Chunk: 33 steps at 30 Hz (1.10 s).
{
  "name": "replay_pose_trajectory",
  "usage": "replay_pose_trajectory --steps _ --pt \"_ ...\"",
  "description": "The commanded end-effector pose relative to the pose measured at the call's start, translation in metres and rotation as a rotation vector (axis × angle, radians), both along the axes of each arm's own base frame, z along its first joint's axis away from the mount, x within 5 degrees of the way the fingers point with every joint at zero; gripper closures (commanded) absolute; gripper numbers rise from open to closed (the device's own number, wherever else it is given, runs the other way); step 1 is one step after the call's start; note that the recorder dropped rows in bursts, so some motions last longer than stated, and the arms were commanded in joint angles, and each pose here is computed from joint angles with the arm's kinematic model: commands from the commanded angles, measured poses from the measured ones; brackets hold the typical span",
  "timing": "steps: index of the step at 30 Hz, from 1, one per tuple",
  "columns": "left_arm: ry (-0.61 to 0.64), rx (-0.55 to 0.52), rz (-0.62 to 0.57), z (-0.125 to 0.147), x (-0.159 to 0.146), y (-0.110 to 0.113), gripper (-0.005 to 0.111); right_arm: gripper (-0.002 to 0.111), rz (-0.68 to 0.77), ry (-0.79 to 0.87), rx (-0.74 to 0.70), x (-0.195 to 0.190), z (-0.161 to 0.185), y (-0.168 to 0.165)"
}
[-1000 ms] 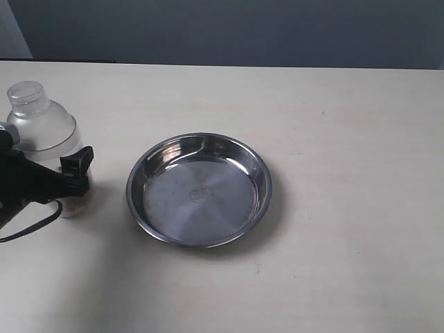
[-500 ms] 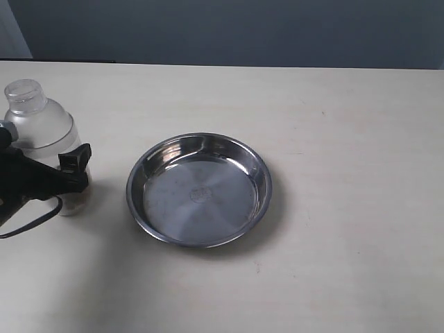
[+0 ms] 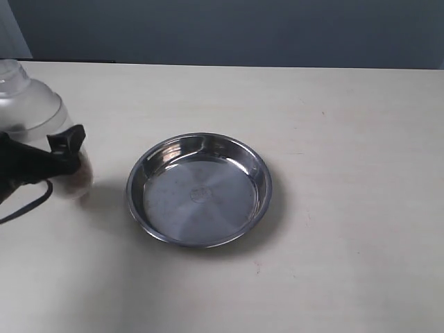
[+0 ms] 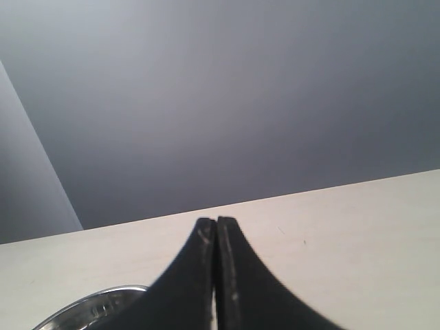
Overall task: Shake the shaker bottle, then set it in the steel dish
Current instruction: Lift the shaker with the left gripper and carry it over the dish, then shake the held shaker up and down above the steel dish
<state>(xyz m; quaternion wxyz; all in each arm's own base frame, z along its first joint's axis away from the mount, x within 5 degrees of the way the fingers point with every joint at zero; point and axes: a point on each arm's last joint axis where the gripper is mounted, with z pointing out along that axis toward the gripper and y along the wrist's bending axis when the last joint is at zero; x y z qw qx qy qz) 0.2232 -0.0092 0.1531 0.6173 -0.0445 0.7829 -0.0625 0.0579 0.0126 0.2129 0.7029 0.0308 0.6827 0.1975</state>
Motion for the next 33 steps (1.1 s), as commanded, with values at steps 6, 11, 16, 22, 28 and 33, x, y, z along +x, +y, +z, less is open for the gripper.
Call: replay_pose_trajectory --steps 6,11,16,22,28,33 --pt "-0.203 0.010 -0.268 0.119 0.014 -0.039 0.106 0.109 -0.006 -0.005 -0.003 0.000 0.000 -0.001" --pt "-0.248 0.012 -0.317 0.170 0.004 -0.058 0.106 0.109 -0.001 -0.003 -0.004 0.000 0.000 0.000" --pt "0.007 -0.011 -0.312 0.136 0.014 -0.071 0.106 0.109 -0.001 -0.003 -0.004 0.000 0.000 0.000" --pt "0.041 0.226 -0.629 0.119 -0.004 -0.129 0.106 0.109 -0.001 -0.003 -0.004 0.000 0.000 0.000" --pt "0.084 0.141 -0.614 0.111 0.009 -0.141 0.106 0.109 -0.003 -0.004 -0.004 0.000 0.000 0.000" --pt "0.218 -0.212 -0.272 0.091 0.044 -0.113 0.106 0.109 -0.003 -0.004 -0.004 0.000 0.000 0.000"
